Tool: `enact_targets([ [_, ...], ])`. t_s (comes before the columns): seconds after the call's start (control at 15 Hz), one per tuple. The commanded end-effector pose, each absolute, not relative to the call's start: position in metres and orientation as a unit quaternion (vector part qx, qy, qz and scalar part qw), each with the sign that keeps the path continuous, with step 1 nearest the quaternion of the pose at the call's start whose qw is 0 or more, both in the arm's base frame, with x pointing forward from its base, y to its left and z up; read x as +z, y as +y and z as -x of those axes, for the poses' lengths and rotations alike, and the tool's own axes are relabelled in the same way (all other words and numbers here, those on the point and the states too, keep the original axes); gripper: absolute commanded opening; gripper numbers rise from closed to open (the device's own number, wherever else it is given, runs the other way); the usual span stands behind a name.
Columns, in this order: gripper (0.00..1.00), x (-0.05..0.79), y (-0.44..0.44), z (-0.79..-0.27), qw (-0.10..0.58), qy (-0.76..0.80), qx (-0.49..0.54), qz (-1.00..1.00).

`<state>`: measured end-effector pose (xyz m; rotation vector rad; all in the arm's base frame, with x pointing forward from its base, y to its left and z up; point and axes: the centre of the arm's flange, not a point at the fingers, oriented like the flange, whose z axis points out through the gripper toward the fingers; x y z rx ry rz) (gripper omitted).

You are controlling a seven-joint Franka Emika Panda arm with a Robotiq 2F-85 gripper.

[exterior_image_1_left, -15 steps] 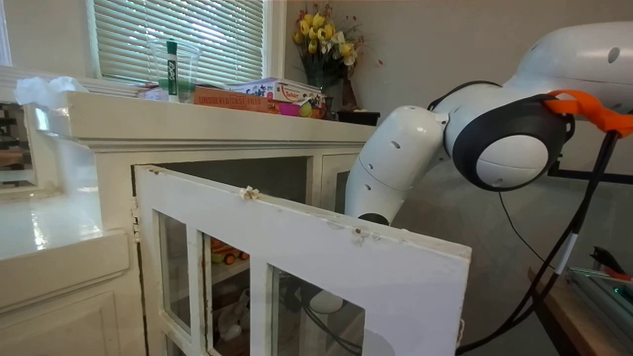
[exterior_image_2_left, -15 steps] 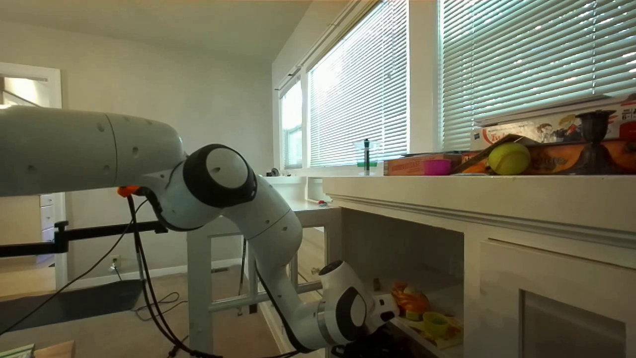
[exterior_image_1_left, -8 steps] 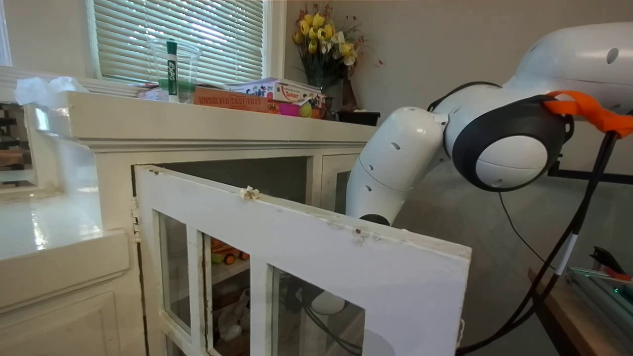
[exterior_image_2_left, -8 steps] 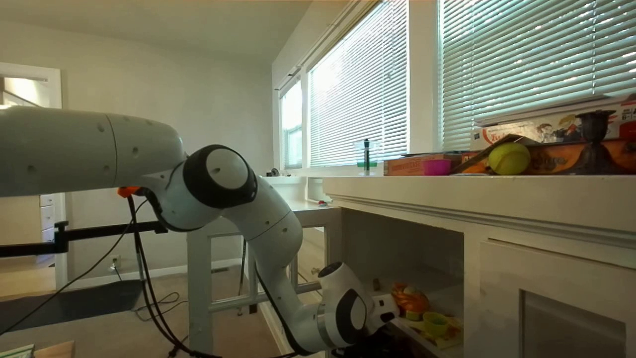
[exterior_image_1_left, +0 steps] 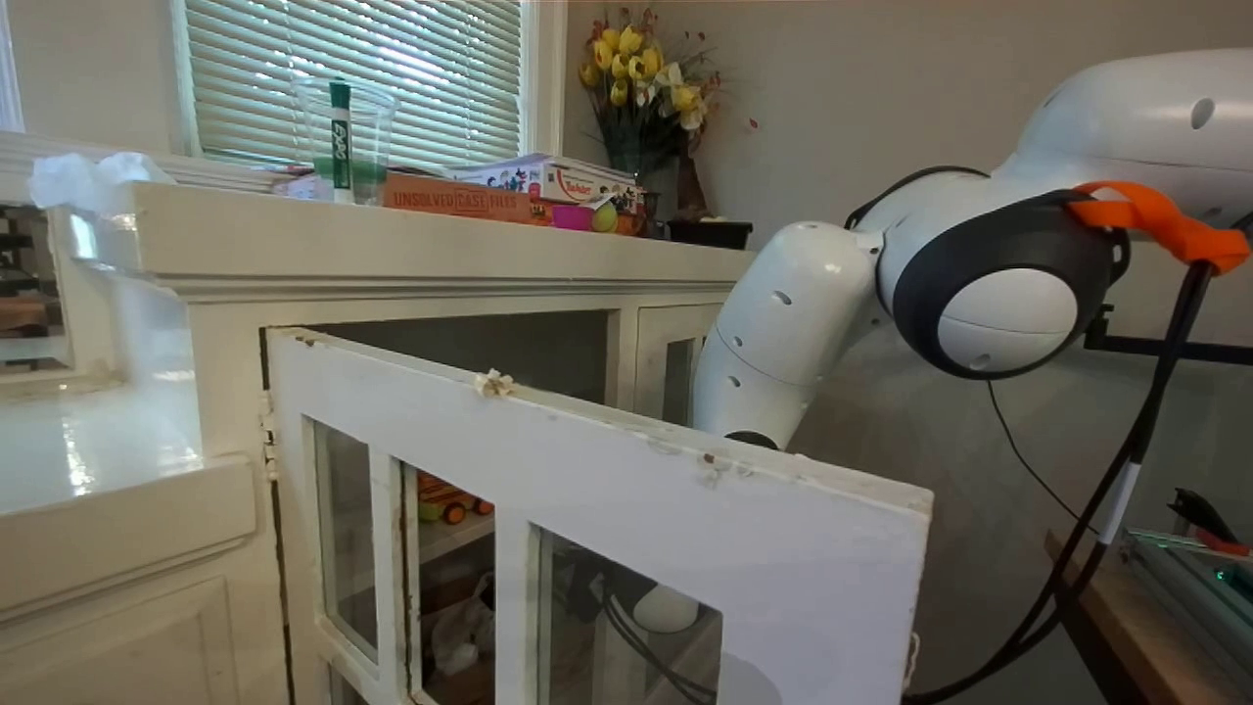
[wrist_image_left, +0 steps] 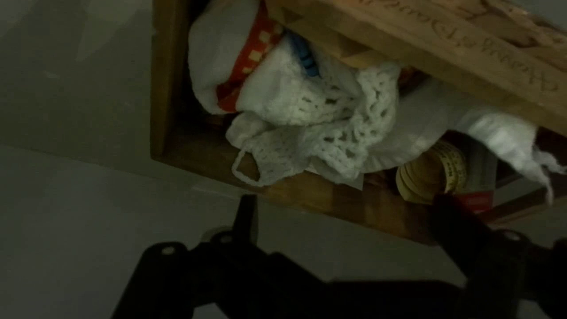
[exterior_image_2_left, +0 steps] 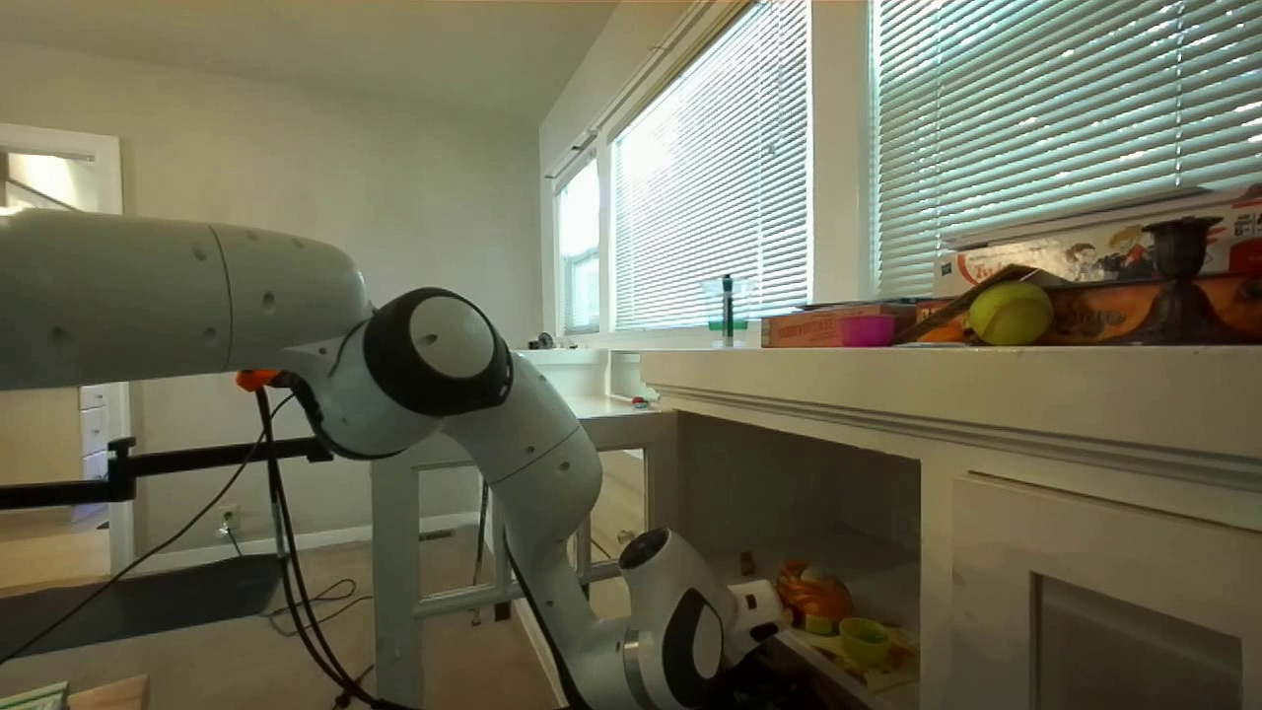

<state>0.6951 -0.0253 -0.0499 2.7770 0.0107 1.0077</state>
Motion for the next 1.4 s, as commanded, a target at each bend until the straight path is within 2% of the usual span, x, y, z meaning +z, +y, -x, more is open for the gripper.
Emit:
enact_targets([
  [0.0,1.00,-0.081,-0.015,-0.706,0.057,-0.020,0.374,-0.926],
  [0.6,1.00,-0.115,-0.012,-0.692,-0.021,-0.091,0.363,-0.927],
  [1.33,1.00,-0.124,-0.059,-0.705,-0.029,-0.137,0.350,-0.926],
])
